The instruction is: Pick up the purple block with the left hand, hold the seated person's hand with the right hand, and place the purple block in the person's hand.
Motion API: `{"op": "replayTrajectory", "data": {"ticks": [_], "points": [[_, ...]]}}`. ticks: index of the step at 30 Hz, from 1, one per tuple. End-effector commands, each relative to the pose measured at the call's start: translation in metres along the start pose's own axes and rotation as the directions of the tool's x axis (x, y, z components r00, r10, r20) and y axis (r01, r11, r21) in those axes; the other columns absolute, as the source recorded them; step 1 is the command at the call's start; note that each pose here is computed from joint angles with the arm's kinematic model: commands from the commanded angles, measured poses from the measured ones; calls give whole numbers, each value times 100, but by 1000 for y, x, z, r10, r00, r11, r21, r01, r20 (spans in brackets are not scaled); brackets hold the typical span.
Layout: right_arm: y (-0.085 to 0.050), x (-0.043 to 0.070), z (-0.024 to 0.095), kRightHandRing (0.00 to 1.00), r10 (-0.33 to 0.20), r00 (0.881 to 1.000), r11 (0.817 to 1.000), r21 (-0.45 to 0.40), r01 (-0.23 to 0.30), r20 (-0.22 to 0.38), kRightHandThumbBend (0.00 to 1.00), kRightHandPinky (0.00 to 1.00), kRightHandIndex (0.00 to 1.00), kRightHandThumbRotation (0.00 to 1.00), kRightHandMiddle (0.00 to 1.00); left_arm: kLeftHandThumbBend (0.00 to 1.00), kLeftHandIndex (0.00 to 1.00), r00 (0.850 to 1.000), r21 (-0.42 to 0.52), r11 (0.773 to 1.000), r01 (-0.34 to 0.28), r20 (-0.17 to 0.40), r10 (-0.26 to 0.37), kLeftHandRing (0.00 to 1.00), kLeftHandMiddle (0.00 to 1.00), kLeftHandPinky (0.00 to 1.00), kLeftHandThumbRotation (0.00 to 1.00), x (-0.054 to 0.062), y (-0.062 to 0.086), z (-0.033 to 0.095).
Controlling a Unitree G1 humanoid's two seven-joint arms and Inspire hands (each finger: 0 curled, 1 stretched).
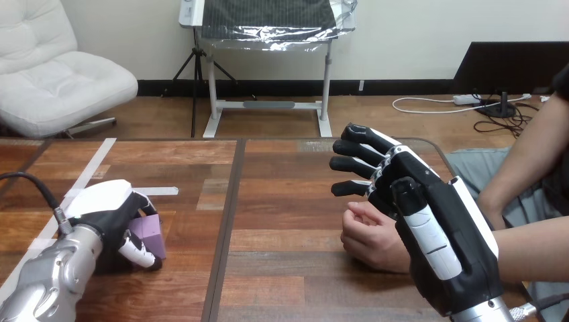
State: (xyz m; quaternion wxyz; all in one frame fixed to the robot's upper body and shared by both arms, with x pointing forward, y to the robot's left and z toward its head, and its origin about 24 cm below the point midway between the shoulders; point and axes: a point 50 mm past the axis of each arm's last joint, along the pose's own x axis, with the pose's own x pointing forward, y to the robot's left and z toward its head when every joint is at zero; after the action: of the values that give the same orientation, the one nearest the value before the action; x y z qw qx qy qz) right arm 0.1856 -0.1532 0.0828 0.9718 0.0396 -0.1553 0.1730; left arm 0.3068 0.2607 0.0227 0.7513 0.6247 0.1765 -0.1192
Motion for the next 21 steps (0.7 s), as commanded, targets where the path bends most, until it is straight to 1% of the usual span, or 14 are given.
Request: {"op": "replayTrajectory", "data": {"ticks": [1, 8, 9, 21], "points": [[-1, 11, 19, 79, 16, 994, 999, -45, -11, 110, 73, 68, 82, 78, 81, 75, 62, 998, 12, 998, -67, 13, 67, 57, 62, 57, 1, 6, 28, 6], [-1, 11, 19, 80, 16, 994, 999, -36, -12, 110, 73, 68, 82, 78, 81, 73, 59, 997, 2, 997, -73, 8, 72, 54, 58, 56, 0, 6, 25, 5], [-1, 11, 19, 80, 16, 994, 999, -35, -12, 109, 73, 68, 82, 77, 81, 73, 58, 997, 1, 997, -75, 9, 75, 52, 56, 55, 0, 6, 25, 5], [-1, 11, 18, 80, 17, 994, 999, -34, -13, 106, 73, 68, 82, 77, 81, 69, 52, 994, -10, 994, -106, 15, 106, 45, 49, 47, 0, 5, 24, 5]]}}
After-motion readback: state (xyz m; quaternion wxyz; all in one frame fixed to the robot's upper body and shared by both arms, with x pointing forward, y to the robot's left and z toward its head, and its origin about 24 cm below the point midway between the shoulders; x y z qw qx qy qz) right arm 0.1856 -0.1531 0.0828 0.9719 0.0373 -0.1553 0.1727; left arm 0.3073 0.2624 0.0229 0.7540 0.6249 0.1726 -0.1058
